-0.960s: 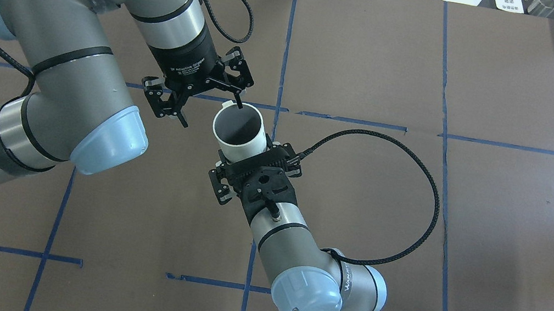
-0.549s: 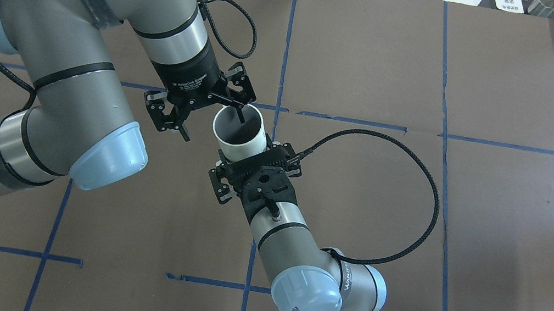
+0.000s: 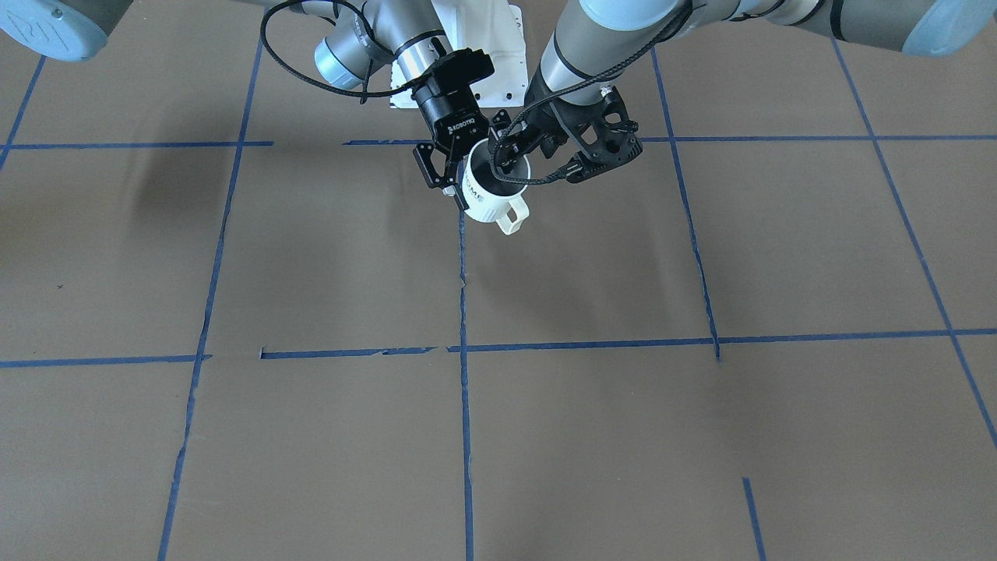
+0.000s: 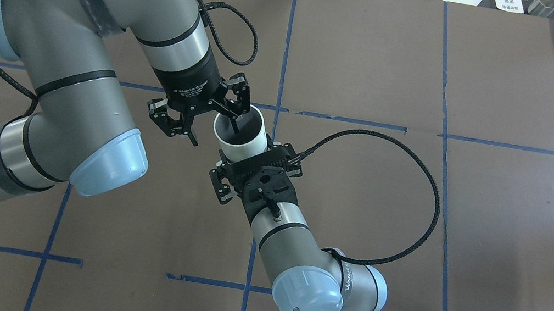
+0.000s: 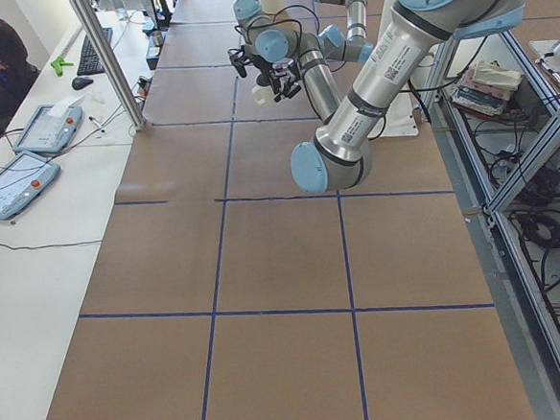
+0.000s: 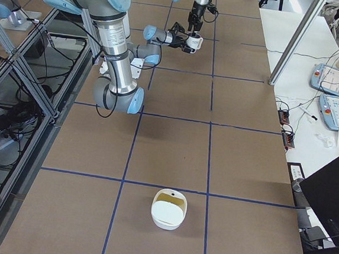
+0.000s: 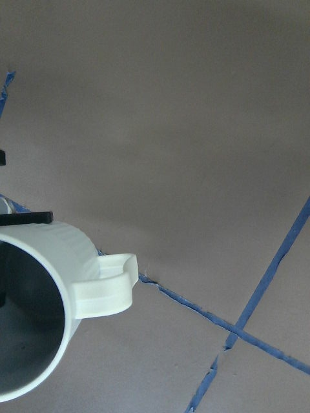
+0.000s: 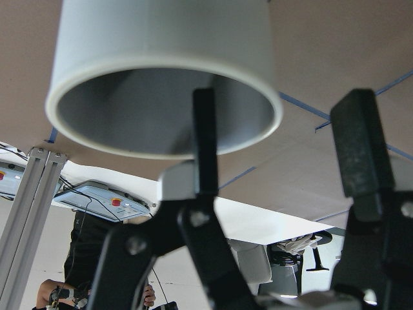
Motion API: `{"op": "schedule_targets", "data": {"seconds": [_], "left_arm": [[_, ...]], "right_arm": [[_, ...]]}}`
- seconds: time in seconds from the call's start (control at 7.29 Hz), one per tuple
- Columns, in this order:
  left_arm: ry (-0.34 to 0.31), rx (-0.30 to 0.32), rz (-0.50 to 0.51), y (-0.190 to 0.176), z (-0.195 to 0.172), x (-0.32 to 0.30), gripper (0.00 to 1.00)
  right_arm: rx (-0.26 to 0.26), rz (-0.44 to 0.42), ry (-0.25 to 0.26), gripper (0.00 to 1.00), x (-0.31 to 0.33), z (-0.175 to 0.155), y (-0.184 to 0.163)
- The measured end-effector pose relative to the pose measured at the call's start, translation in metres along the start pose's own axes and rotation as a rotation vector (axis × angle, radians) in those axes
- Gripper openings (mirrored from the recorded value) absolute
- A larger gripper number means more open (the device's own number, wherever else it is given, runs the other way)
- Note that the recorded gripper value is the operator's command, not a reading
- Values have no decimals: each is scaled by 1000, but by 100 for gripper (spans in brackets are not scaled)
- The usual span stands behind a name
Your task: Left arm hands cup to right arm to dump lemon
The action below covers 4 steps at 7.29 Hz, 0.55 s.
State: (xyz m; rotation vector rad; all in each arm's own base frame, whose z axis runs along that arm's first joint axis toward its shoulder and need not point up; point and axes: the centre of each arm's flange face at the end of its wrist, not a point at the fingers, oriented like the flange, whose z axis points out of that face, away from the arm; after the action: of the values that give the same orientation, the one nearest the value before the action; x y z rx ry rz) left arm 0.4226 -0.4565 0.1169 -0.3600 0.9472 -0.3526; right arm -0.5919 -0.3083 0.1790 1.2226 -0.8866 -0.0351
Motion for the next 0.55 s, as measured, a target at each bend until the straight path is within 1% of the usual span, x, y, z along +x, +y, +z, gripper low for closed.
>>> {"op": "schedule_targets", "data": {"seconds": [0.55], "left_arm": [[0,-5,5,2,2,0,34]], "right_arm": [[0,0,0,1,0,0,0]]}}
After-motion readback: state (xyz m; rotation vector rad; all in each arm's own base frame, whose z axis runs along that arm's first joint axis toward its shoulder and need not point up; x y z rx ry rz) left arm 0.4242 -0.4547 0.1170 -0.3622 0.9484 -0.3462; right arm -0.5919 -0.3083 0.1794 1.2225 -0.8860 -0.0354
